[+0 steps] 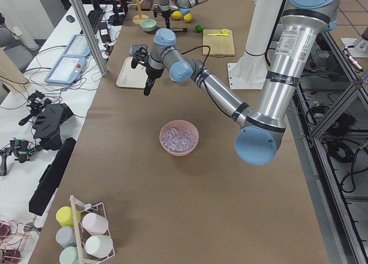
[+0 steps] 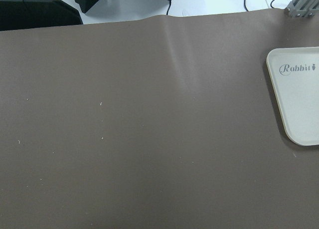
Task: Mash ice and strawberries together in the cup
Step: 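Grasp the steel muddler with the right gripper and lift it upright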
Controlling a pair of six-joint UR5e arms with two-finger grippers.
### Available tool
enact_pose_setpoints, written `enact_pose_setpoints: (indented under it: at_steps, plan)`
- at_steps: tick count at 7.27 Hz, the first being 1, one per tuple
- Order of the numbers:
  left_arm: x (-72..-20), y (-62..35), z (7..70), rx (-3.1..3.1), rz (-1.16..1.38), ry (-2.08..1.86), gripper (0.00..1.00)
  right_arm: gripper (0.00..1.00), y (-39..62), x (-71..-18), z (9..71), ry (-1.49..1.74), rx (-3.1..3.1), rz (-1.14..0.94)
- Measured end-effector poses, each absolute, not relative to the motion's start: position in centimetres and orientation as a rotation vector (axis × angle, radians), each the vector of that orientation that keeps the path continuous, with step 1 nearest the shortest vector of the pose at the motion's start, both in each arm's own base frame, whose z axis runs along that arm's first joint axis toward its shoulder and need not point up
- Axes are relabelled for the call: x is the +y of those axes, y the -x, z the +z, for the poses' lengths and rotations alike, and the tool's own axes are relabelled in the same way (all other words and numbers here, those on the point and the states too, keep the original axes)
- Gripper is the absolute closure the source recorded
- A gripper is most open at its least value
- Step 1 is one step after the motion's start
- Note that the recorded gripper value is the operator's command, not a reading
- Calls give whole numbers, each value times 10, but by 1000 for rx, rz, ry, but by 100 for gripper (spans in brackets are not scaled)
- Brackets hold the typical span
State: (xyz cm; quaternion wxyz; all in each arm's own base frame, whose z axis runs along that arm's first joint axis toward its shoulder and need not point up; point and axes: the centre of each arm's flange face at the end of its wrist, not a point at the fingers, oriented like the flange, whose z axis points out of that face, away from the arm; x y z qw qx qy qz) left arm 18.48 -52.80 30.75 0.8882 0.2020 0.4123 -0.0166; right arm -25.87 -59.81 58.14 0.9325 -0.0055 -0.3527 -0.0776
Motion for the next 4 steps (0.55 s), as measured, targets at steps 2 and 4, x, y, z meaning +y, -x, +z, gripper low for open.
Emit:
enact_pose_setpoints:
  at_steps: [2, 4]
  plan:
    - [-528, -186, 306, 859, -32, -422, 2, 99, 260, -599, 595, -3, -729, -165]
    - [-528, -187, 304, 860, -30, -424, 2, 100, 261, -599, 594, -18, -739, -172]
